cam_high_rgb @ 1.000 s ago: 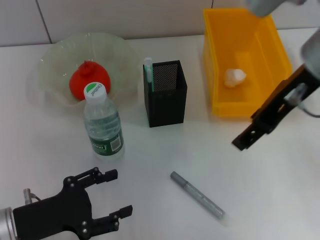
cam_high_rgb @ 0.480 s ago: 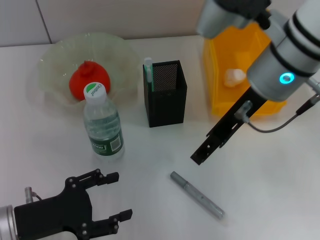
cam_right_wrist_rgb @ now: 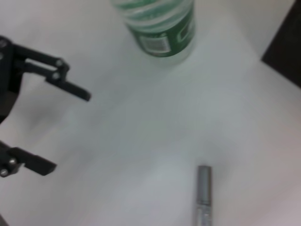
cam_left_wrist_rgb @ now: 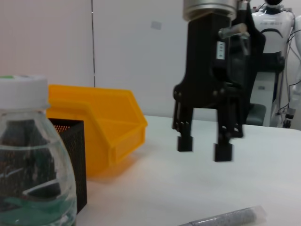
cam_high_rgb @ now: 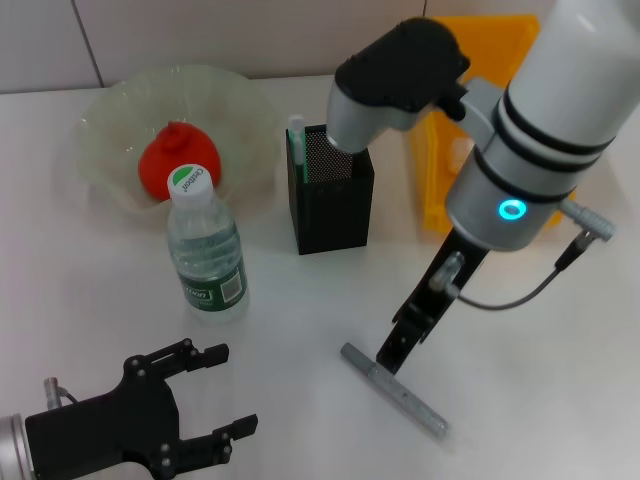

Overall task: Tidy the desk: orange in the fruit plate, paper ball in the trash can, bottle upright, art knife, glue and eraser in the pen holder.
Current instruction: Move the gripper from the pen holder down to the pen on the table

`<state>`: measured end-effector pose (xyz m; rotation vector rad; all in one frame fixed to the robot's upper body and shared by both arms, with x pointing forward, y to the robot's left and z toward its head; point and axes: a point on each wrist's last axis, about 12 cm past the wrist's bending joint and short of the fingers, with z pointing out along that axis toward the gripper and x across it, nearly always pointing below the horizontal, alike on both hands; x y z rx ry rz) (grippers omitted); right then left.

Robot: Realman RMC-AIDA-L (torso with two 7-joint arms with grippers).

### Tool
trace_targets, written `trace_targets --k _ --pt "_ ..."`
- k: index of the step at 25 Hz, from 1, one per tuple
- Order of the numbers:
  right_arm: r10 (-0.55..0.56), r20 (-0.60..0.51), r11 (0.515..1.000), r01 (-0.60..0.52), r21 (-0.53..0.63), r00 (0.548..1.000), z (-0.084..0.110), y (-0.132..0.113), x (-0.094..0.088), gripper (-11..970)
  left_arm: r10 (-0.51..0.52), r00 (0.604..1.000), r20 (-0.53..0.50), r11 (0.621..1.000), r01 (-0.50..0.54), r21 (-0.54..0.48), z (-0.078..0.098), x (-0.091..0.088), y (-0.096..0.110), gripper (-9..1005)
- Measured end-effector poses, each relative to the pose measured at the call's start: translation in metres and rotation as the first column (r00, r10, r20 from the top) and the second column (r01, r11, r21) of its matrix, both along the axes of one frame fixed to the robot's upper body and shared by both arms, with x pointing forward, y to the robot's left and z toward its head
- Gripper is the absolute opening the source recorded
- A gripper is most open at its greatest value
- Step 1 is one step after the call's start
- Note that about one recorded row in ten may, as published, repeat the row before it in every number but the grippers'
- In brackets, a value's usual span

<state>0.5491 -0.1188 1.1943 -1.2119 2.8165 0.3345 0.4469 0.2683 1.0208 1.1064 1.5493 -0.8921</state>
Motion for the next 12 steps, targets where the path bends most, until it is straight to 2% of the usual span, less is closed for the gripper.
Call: trace_targets --k 3,6,12 --pt "0.01 -0.022 1.0 -0.01 0.005 1.0 -0.009 0.004 -0.002 775 0.002 1.0 -0.001 1.0 -0.002 0.001 -0.001 0.0 0.0 782" --pt "0.064 -0.006 0.997 -0.064 -0.049 0.998 -0.017 0.011 -0.008 772 0.003 1.0 -0.002 1.0 -0.003 0.001 -0.001 -0.001 0.0 782" --pt "0.084 0.006 0.994 -0.084 -0.076 0.996 -0.027 0.015 -0.008 766 0.004 1.0 0.004 1.0 -0.004 0.006 -0.001 -0.001 0.002 782"
